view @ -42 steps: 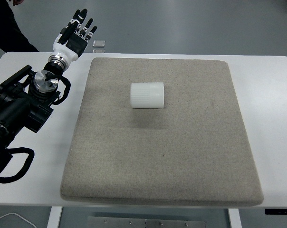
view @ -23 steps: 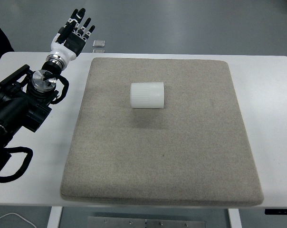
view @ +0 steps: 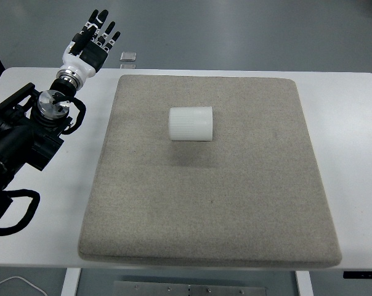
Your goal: Flip white cup upright
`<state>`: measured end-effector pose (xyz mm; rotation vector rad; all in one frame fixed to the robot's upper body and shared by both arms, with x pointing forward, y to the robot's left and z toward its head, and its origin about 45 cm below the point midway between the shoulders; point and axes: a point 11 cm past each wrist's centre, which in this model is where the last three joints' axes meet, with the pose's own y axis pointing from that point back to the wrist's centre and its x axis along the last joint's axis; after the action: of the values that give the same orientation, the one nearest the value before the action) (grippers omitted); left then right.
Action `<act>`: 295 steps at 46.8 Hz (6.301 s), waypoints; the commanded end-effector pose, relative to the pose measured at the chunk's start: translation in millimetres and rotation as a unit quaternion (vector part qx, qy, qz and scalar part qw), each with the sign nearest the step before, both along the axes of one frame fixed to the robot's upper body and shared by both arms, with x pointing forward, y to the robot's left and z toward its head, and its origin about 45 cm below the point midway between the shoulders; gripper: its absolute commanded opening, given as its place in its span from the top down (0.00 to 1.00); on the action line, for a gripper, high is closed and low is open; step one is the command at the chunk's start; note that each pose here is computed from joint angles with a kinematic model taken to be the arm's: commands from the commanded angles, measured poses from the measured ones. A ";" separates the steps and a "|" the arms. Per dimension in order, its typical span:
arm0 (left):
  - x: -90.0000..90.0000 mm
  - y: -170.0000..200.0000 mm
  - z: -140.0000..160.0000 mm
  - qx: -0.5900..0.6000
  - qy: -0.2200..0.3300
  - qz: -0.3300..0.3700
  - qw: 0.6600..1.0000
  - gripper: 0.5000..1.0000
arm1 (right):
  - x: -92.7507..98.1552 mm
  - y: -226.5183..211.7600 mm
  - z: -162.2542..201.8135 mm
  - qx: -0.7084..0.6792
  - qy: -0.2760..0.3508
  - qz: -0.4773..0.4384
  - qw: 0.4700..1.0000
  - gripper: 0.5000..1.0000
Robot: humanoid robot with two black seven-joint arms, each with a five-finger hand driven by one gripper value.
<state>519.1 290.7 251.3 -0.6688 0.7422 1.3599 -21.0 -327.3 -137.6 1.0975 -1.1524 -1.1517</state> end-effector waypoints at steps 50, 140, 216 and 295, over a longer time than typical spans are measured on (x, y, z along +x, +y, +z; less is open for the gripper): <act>-40.5 -131.0 45.7 0.655 -0.147 -0.345 0.656 0.02 | 0.0 0.0 0.0 0.000 0.000 0.000 1.000 0.14; -61.1 -175.3 0.5 0.780 -0.142 -0.406 0.453 0.42 | -0.1 0.0 0.0 0.000 0.000 0.000 1.000 0.14; -35.3 -22.1 42.9 0.421 -0.211 -0.254 0.845 1.00 | 0.0 0.0 0.0 0.000 0.000 0.000 1.000 0.14; -83.5 -0.9 -78.4 0.346 -0.128 -0.227 0.901 0.82 | -0.1 0.0 0.0 0.000 0.000 0.000 1.000 0.14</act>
<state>436.5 289.2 174.3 -0.0830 0.1440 0.9731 -21.0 -327.3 -137.6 1.0975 -1.1516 -1.1512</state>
